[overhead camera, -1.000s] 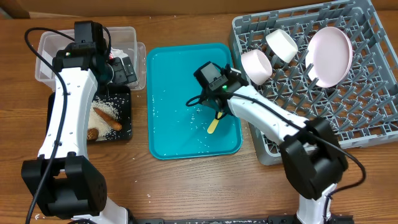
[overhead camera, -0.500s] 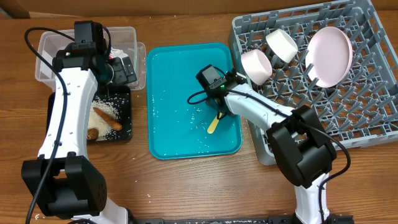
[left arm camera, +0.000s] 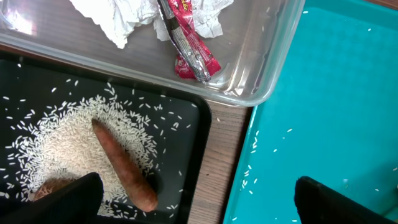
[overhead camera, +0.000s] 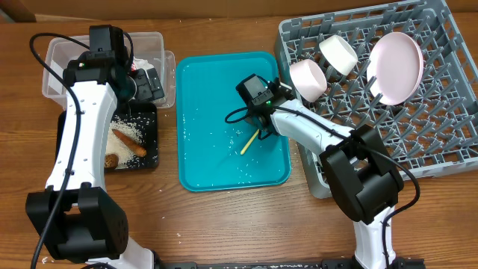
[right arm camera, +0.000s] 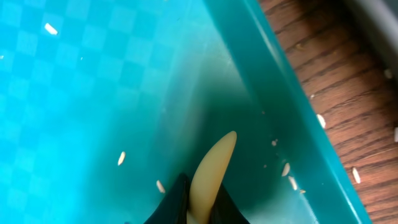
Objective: Sort waste into correct bins and load items into the dishwasher
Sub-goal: 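Grasp the yellow spoon on the teal tray with the right gripper, then carry the yellow spoon into the rack and release it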
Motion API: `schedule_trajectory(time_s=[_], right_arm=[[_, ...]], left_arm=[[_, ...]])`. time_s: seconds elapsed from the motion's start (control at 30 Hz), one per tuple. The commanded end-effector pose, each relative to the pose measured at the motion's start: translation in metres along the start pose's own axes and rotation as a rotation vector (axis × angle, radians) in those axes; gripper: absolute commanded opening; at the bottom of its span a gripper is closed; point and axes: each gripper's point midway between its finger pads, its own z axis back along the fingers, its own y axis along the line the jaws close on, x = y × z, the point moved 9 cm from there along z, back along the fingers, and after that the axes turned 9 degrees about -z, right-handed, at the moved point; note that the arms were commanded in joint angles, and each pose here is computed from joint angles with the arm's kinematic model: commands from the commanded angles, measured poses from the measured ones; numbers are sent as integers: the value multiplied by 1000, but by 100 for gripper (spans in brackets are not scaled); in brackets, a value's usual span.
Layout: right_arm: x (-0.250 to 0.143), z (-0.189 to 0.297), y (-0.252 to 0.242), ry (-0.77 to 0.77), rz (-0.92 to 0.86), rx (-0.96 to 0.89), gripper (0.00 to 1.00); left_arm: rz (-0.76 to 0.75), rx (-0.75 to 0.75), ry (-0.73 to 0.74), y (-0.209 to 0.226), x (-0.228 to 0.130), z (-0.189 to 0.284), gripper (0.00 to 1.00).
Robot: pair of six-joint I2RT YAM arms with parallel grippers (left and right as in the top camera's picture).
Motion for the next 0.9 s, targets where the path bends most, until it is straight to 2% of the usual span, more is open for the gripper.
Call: schedule_trajectory(time_s=[0.0, 0.13, 0.3, 0.4, 0.53, 0.67, 0.87], right_arm=[[-6, -3, 5, 66, 91, 5, 4], [11, 39, 23, 39, 185, 75, 4], [40, 140, 28, -11, 196, 169, 4], [65, 196, 1, -90, 99, 157, 4], [107, 247, -71, -274, -206, 8, 4], [144, 244, -128, -358, -395, -174, 4], [159, 198, -184, -386, -644, -348, 4]], left_arm=[[-17, 6, -19, 0, 1, 6, 100], [-17, 5, -19, 0, 1, 6, 100], [-17, 6, -19, 0, 1, 6, 100], [-17, 5, -19, 0, 1, 6, 100], [-17, 6, -19, 0, 1, 6, 100], [-17, 6, -19, 0, 1, 6, 100], [-17, 6, -19, 0, 1, 6, 100]])
